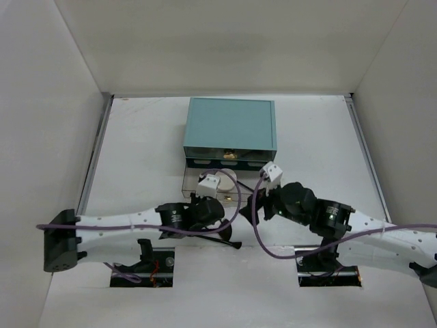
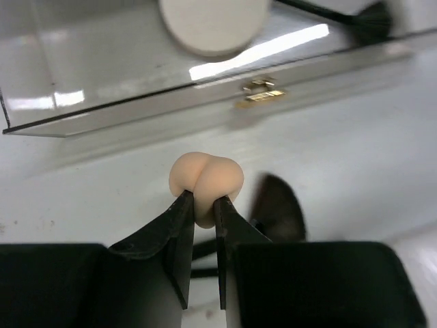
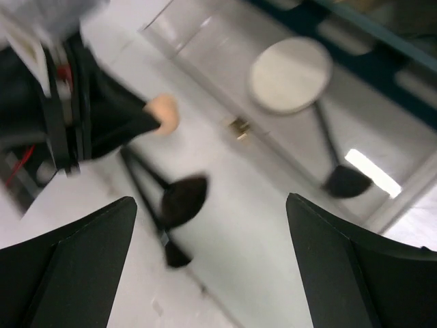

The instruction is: Organize the makeup

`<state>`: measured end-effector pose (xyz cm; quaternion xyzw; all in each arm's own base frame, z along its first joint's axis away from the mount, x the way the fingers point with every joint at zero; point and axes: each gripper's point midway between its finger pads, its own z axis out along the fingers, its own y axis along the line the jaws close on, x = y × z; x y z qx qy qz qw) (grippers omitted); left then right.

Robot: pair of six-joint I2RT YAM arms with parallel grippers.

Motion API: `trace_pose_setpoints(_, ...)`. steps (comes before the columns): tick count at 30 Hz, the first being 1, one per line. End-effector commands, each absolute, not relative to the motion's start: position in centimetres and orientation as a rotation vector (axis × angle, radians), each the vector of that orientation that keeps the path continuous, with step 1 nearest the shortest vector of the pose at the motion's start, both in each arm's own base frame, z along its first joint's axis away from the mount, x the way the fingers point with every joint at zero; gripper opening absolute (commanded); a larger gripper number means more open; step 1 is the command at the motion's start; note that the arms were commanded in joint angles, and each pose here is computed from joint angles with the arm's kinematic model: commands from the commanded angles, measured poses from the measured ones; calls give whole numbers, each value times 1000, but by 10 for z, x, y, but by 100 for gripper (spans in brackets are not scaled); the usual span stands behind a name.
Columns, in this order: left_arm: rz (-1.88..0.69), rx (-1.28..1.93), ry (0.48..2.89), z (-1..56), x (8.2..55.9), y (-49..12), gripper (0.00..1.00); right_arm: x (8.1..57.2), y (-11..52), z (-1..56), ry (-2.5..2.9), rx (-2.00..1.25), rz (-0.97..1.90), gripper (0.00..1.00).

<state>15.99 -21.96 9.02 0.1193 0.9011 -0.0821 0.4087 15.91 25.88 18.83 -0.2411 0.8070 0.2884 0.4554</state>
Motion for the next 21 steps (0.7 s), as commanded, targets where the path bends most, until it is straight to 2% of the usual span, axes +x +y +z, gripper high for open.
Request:
trace_pose_setpoints(1, -341, 359, 2183, 139, 142, -221, 5, 107, 269, 177, 2011, -815, 855, 95)
trace_pose_setpoints(4, -443, 276, 2087, 184, 151, -215, 8, 67, 280, 163, 2032, -983, 979, 92)
trace_pose_setpoints(7, -388, 182, 2012, 211, 184, -203, 8, 47, 298, 153, 2036, -1105, 1007, 89)
trace_pose_setpoints(14, -236, 155, 2068, 188, 269, -218, 11, 45, 360, 125, 1954, -1417, 836, 85)
trace_pose_setpoints(18, -174, 127, 2105, 177, 292, -217, 25, 79, 384, 113, 1955, -1404, 714, 85)
trace_pose_setpoints(19, -174, 122, 2101, 178, 295, -217, 34, 84, 392, 113, 1943, -1401, 707, 85)
trace_pose_setpoints(21, -178, 114, 2090, 184, 296, -215, 59, 89, 405, 114, 1908, -1429, 700, 86)
